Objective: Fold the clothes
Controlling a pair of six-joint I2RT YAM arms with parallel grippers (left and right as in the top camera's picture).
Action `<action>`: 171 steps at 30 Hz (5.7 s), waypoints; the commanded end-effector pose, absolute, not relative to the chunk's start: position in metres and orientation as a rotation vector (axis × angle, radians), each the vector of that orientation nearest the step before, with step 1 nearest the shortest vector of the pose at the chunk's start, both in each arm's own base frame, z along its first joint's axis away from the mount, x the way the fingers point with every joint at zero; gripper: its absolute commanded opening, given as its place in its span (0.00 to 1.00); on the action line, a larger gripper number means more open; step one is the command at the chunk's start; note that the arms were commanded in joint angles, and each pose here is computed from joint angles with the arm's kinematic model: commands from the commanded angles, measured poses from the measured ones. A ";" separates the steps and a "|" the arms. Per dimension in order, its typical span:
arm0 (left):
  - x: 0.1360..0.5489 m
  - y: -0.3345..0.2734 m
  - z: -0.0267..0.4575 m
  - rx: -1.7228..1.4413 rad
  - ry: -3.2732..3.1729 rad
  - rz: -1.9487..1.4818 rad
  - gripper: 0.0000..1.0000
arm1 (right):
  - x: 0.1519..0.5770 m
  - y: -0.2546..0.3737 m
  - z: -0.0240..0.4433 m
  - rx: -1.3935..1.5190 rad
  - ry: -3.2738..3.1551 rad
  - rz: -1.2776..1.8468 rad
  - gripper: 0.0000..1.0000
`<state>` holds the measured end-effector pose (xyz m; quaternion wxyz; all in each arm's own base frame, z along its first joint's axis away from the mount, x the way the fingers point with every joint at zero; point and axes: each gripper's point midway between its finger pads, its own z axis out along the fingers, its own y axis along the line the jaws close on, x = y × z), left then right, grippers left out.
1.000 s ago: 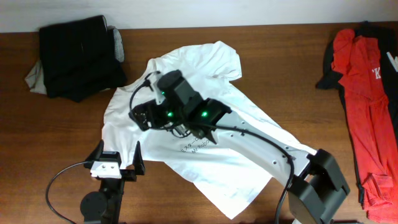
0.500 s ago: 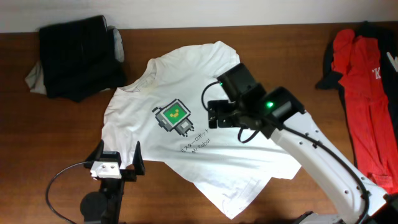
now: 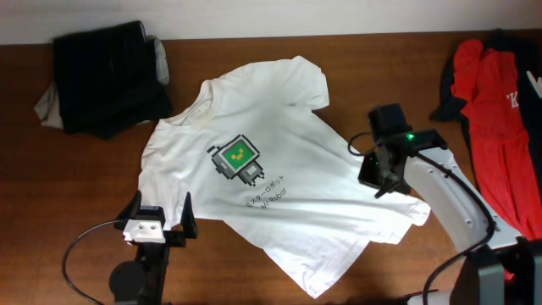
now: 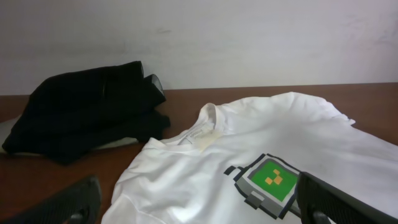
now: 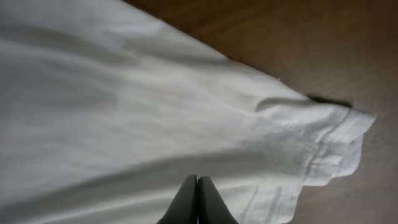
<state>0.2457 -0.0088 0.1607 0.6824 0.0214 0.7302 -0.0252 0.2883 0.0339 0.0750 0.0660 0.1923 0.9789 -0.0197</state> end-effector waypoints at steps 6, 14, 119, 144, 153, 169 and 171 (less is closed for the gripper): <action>0.246 -0.008 0.159 0.047 1.640 -0.055 0.99 | 0.276 0.039 0.006 0.613 3.055 -0.047 0.04; 0.246 -0.008 0.159 0.047 1.640 -0.055 0.99 | 0.298 0.000 -0.032 0.805 2.999 -0.074 0.04; 0.246 -0.058 0.240 0.152 1.638 -0.414 0.99 | 0.123 0.115 -0.004 0.688 3.119 0.169 0.04; 0.224 0.051 0.007 -0.977 3.000 0.149 0.99 | 0.125 0.114 -0.004 0.642 3.115 0.163 0.04; 0.207 0.048 -0.013 -1.001 3.104 0.183 0.01 | 0.126 0.114 -0.004 0.642 3.115 0.163 0.04; 0.238 0.037 0.215 -0.782 2.391 -0.137 0.01 | 0.194 0.107 0.188 0.481 2.719 0.200 0.04; 0.230 0.036 0.263 -0.749 2.290 -0.152 0.01 | 0.191 0.095 0.224 0.488 2.642 0.215 0.04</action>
